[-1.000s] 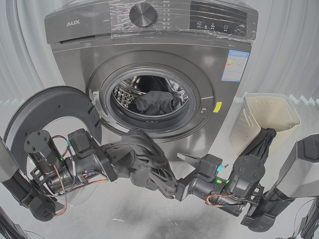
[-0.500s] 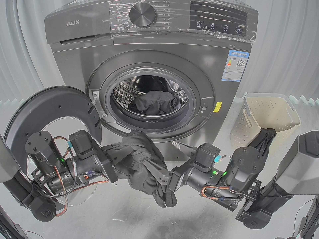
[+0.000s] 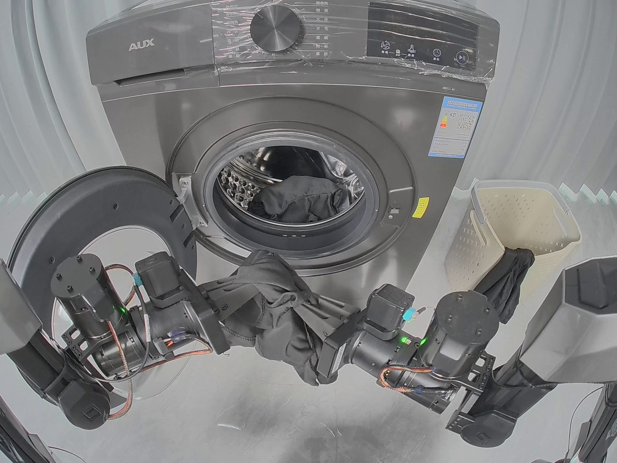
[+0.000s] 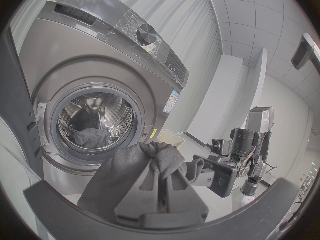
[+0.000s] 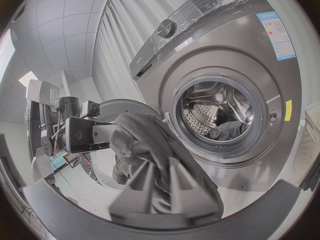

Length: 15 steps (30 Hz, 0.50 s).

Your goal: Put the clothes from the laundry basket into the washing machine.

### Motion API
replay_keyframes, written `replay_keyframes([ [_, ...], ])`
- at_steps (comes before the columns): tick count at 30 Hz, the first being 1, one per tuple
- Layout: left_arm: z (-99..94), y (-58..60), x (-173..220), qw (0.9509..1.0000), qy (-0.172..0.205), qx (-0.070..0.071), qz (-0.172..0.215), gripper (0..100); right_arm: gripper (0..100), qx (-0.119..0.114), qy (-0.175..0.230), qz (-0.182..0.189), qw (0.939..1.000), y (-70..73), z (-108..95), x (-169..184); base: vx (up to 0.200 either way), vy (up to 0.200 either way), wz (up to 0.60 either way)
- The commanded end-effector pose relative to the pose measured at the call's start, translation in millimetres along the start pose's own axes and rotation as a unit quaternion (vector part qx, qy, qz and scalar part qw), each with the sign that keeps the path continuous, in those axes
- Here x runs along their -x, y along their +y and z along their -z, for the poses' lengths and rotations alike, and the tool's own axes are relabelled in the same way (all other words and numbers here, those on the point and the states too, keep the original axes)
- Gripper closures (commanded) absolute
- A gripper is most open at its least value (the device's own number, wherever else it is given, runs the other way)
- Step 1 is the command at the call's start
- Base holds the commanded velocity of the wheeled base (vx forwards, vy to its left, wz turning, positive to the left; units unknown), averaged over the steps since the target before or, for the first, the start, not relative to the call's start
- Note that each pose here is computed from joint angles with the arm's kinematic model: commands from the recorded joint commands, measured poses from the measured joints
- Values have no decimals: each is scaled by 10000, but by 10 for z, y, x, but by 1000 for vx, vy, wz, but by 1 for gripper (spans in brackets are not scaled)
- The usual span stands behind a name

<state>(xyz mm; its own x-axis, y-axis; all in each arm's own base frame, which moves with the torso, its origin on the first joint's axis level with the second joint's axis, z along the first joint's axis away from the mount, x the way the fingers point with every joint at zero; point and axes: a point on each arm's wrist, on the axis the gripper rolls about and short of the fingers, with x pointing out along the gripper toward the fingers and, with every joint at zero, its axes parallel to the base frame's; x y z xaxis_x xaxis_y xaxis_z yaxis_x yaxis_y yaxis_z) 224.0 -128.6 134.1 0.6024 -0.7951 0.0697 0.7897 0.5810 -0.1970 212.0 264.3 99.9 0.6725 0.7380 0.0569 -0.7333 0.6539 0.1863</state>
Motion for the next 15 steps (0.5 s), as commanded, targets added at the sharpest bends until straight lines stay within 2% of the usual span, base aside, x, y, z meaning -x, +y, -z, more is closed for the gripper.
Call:
replay_keyframes([
  [1,9,2,-3,10000,16,8,0,100,100,6,-5,-6,10000,5,2,-7,0,0,0],
  [14,24,7,9,10000,57,39,21,100,100,-43,-124,-36,9999,39,-97,47,0,0,0],
  [15,20,5,10,10000,50,36,23,0,100,-44,-115,-43,9999,48,-92,50,0,0,0],
])
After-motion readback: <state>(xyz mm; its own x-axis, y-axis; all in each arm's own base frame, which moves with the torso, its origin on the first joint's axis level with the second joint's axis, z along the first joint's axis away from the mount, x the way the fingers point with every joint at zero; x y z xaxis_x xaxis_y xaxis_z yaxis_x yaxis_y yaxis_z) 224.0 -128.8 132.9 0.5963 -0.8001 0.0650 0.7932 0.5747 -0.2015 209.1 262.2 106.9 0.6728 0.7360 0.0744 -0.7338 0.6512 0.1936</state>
